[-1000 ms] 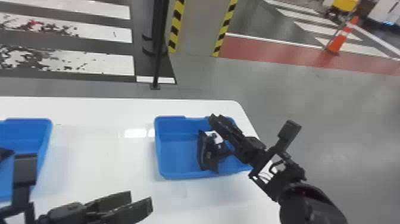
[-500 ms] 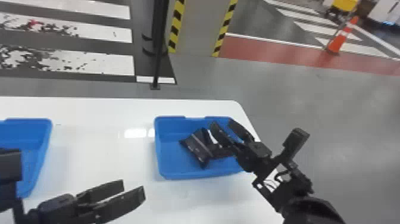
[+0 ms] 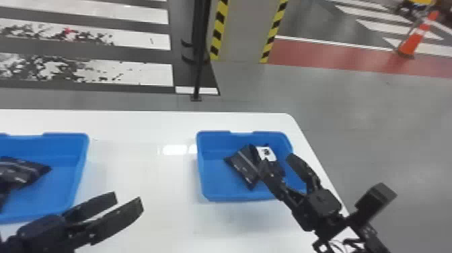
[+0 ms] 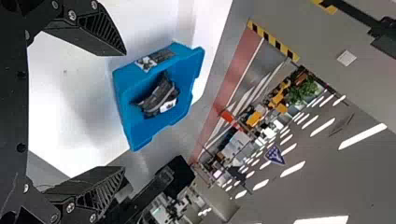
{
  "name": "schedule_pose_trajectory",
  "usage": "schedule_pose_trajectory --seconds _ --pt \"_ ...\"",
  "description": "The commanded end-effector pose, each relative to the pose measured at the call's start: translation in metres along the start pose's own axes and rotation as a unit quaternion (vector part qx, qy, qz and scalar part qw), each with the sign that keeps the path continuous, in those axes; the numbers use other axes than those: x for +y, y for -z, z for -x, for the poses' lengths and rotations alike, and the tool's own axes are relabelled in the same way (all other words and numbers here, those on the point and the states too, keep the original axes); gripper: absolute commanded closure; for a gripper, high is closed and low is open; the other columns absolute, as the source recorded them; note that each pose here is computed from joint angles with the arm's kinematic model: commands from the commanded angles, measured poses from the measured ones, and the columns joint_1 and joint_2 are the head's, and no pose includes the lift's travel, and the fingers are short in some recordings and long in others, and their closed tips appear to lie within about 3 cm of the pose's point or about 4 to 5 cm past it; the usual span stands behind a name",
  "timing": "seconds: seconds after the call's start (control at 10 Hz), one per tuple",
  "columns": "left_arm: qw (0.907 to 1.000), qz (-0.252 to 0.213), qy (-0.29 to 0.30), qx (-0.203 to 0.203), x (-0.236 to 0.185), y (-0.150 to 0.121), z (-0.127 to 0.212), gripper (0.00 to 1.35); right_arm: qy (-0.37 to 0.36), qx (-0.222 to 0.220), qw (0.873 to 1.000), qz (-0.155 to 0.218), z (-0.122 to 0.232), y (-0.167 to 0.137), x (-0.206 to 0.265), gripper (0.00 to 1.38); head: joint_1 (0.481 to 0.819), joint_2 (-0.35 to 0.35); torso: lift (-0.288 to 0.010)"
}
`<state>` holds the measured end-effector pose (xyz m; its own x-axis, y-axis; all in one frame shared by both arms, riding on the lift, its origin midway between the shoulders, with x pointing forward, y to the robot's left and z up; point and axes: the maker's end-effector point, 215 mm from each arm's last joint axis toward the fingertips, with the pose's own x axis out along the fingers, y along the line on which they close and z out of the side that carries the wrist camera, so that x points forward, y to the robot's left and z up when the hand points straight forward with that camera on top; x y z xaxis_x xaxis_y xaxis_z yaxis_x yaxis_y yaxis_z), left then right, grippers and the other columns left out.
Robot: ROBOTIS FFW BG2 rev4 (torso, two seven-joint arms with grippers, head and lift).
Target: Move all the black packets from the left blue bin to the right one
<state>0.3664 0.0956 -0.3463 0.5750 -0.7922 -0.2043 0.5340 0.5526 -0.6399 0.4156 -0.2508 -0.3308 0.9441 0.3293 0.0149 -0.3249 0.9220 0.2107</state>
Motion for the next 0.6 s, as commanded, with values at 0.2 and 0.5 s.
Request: schedule_pose_trajectory --seconds 0.2,0.5 --pt "0.9918 -0.036 -0.121 -0.013 0.079 -0.04 0.06 0.18 -0.022 0.017 1.0 -0.01 0.026 0.015 0.046 0.33 0.695 -0.15 -0.121" --pt "0.9603 -0.065 -0.271 0.004 0.168 -0.08 0.133 0.18 -0.039 0.025 0.999 -0.028 0.027 0.026 0.07 0.34 0.695 0.07 -0.121"
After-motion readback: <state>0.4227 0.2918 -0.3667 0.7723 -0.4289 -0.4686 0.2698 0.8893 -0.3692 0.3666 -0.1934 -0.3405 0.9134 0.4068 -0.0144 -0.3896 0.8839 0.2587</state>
